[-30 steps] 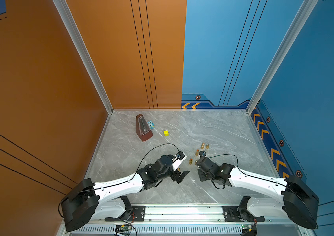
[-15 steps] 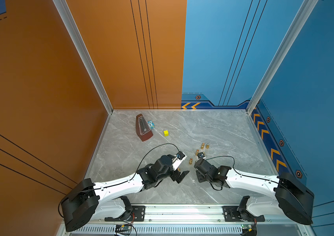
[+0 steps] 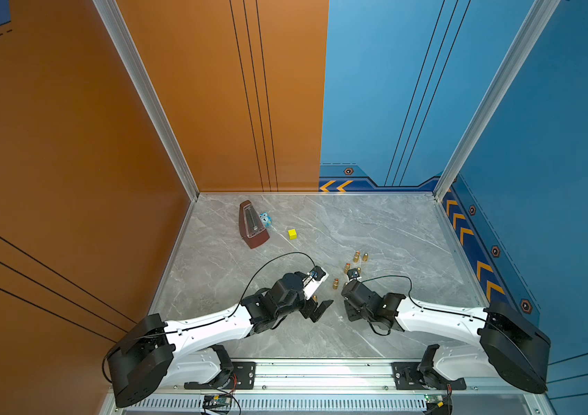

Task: Open the lipstick cap
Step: Place the lipstick at the center of the board.

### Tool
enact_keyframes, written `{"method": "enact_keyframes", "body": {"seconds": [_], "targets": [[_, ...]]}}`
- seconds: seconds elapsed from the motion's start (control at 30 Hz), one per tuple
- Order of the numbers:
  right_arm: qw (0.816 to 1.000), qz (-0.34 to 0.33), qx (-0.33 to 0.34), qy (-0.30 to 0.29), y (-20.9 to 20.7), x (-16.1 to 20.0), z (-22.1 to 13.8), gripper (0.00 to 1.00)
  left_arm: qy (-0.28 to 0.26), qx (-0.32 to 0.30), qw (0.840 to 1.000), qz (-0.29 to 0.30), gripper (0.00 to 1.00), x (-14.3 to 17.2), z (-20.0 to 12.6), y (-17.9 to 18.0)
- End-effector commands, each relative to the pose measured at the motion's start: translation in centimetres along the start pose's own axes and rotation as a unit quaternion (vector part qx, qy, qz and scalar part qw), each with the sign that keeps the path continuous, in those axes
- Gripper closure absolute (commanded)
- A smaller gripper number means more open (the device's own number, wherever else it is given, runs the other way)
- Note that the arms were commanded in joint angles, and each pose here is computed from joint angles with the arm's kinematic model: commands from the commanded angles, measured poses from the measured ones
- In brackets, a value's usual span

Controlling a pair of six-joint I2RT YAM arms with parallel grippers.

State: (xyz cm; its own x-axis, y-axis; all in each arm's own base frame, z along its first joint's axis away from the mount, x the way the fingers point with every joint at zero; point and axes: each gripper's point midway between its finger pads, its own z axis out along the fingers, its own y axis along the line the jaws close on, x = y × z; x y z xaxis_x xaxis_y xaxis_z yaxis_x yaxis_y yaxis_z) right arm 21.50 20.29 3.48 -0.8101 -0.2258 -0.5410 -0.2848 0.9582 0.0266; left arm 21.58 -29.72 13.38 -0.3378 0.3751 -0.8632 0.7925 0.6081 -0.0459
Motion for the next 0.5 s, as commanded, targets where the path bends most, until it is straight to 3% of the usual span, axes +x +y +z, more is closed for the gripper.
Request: {"method": "enact_keyframes", "body": {"seconds": [0.0, 0.47], "targets": [[1.000, -0.006, 0.019, 0.012, -0.78, 1.22, 0.46, 0.79, -0.004, -0.012, 1.000, -0.003, 0.01, -0.31, -0.33, 0.46], [1.000, -0.008, 0.019, 0.013, -0.72, 1.12, 0.34, 0.71, -0.004, -0.012, 1.000, -0.003, 0.01, -0.22, -0.41, 0.47]]}}
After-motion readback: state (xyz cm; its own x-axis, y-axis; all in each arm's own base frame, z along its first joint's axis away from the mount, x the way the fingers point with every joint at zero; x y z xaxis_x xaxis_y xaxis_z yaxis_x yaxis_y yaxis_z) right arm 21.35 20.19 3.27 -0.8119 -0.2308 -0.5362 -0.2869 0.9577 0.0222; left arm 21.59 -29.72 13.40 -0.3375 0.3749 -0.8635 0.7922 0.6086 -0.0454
